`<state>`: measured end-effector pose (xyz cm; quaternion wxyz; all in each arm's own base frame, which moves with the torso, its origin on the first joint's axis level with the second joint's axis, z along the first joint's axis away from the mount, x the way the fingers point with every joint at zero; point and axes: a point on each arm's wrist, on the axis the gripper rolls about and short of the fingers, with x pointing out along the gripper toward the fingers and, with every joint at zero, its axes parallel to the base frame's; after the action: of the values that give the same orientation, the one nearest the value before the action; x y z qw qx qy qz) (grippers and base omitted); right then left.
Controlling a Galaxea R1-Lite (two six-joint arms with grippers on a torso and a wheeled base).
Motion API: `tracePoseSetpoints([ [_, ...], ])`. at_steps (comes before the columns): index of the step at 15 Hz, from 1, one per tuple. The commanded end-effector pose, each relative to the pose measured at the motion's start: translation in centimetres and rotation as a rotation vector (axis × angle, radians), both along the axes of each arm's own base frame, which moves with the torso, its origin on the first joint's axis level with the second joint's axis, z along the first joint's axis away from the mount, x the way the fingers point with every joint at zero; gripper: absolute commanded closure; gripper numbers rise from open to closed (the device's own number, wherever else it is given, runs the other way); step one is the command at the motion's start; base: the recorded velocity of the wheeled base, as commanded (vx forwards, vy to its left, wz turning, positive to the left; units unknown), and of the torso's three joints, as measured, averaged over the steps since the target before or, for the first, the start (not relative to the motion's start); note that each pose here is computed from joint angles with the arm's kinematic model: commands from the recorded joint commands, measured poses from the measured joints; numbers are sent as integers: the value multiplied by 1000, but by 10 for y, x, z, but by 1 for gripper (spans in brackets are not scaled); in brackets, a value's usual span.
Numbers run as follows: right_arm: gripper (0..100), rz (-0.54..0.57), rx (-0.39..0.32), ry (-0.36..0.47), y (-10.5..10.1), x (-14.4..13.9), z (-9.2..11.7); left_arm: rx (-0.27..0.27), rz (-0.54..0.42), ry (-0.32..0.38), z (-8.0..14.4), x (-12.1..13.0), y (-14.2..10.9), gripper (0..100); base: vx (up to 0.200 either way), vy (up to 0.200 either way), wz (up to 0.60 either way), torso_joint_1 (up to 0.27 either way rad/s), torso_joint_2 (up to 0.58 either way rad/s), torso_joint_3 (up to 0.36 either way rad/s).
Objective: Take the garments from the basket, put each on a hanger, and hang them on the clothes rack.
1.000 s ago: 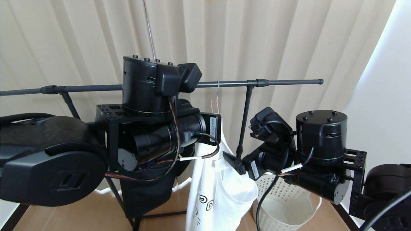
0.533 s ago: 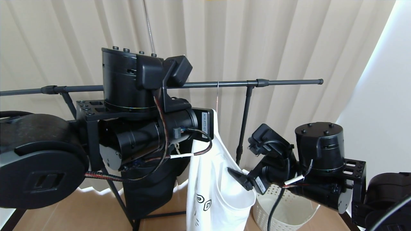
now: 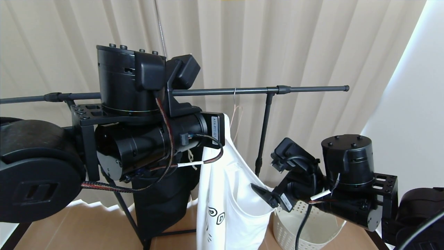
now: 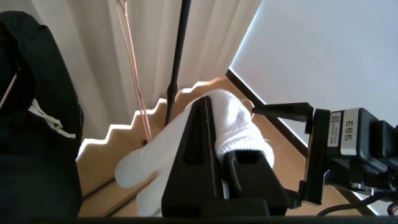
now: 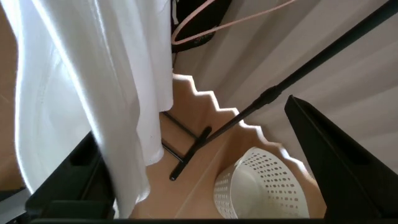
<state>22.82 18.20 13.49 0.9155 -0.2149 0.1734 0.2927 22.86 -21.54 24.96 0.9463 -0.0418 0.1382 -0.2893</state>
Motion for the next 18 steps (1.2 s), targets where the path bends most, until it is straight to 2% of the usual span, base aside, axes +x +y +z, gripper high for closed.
tracePoseSetpoints([
  [1,0,-6,-18,-5,-4,1,-1,5,1,5,-2,-1,1,100,0,0,0,0,0,0],
  [3,0,-5,-16,-4,-4,1,-1,11,-1,11,-5,-2,2,100,0,0,0,0,0,0],
  [4,100,-5,-14,-6,-3,3,-1,13,-1,13,-6,-2,2,100,0,0,0,0,0,0],
  [6,100,-16,-12,-10,-4,5,0,11,-1,11,-4,-4,4,100,0,0,0,0,0,0],
  [10,100,-118,18,-63,-32,18,17,45,4,43,-17,-2,6,100,0,0,0,0,0,0],
  [11,100,-154,32,-93,-43,20,27,73,1,73,-29,-1,5,100,0,0,0,0,0,0],
  [15,100,-196,46,-140,-58,20,41,156,-12,160,-66,7,-9,100,0,0,0,0,0,0],
  [16,100,-201,39,-145,-60,21,41,184,-20,184,-77,7,-14,100,0,0,0,0,0,0],
  [18,100,-213,33,-149,-64,22,42,206,-33,201,-86,5,-18,100,0,0,0,0,0,0],
])
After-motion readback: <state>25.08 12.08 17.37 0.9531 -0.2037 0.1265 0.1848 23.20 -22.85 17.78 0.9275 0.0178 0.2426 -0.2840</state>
